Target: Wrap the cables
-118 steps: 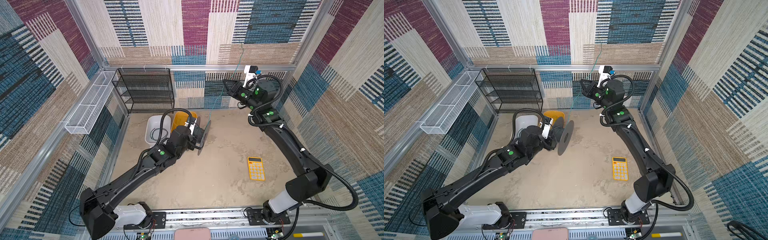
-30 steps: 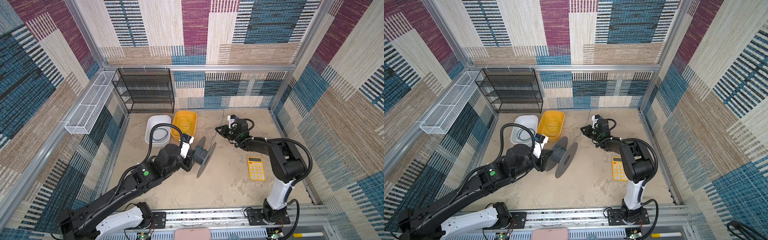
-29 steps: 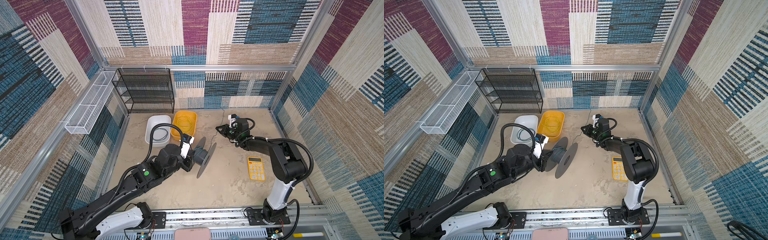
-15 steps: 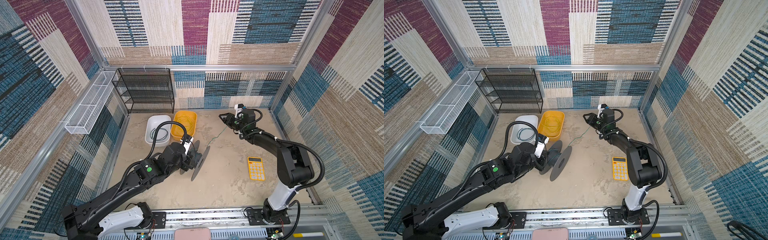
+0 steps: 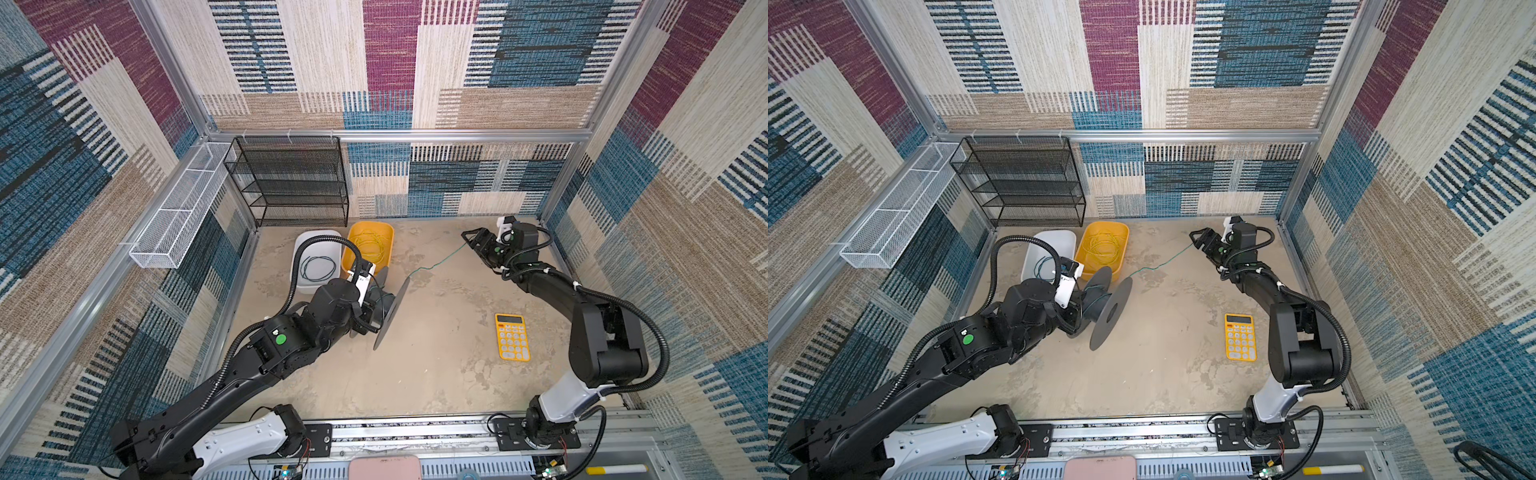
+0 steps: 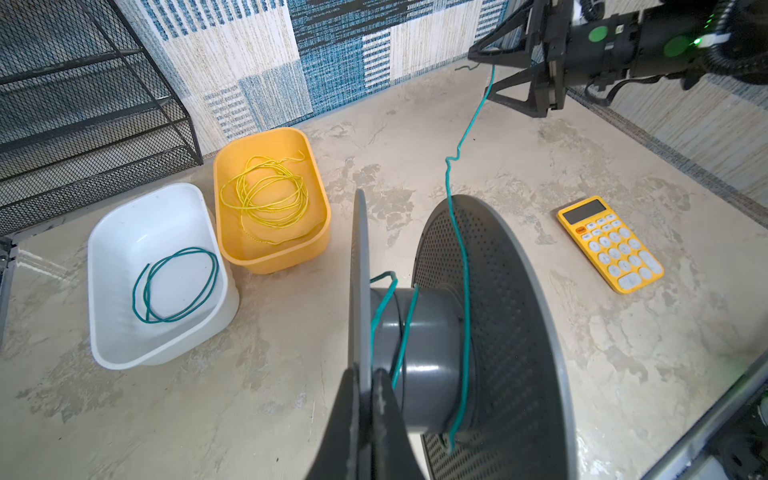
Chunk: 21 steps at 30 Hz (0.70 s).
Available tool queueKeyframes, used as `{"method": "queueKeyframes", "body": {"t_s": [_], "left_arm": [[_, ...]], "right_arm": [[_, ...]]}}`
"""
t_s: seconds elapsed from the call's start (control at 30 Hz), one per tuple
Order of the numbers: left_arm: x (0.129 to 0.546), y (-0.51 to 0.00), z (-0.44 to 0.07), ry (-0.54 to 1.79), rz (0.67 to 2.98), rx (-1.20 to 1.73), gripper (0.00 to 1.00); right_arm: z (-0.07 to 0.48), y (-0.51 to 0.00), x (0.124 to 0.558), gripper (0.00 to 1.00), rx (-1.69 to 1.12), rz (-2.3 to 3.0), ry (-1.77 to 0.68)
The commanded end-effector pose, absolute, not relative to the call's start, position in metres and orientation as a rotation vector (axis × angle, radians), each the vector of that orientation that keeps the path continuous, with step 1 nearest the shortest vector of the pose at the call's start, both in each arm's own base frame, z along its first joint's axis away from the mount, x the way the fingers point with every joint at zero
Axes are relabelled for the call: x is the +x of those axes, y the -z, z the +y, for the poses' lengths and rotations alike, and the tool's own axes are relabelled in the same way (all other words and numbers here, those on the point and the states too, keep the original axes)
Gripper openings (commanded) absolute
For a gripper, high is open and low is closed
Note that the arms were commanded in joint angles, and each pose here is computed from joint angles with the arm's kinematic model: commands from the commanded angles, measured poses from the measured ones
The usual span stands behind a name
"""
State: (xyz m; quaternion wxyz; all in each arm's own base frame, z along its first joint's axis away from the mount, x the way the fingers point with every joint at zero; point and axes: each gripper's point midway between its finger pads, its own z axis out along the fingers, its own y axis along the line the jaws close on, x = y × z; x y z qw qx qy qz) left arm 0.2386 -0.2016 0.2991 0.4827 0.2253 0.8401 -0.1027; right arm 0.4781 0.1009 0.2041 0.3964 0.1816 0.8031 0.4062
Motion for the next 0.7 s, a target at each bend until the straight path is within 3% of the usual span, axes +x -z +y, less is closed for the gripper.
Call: {"method": "queueKeyframes", "body": {"t_s": [0.0,0.33,0.67], "left_arm": [[0.242,-0.305,-0.201,0.231,2.022,0.56,0.0],[0.241,-0.283,-0.202,0.216,2.071,0.589,0.0],[0.234,-0.29,-0.2,0.257,2.056,0.593,0.0]], "right_arm": [[0.104,-0.235,0.475,0.88,0.354,1.976,-1.062],[0.099,-0.321,0.465,0.94,0.229,1.865,-0.993],[0.051,-0.331,0.47,0.97,0.398,1.81,-0.99]]}}
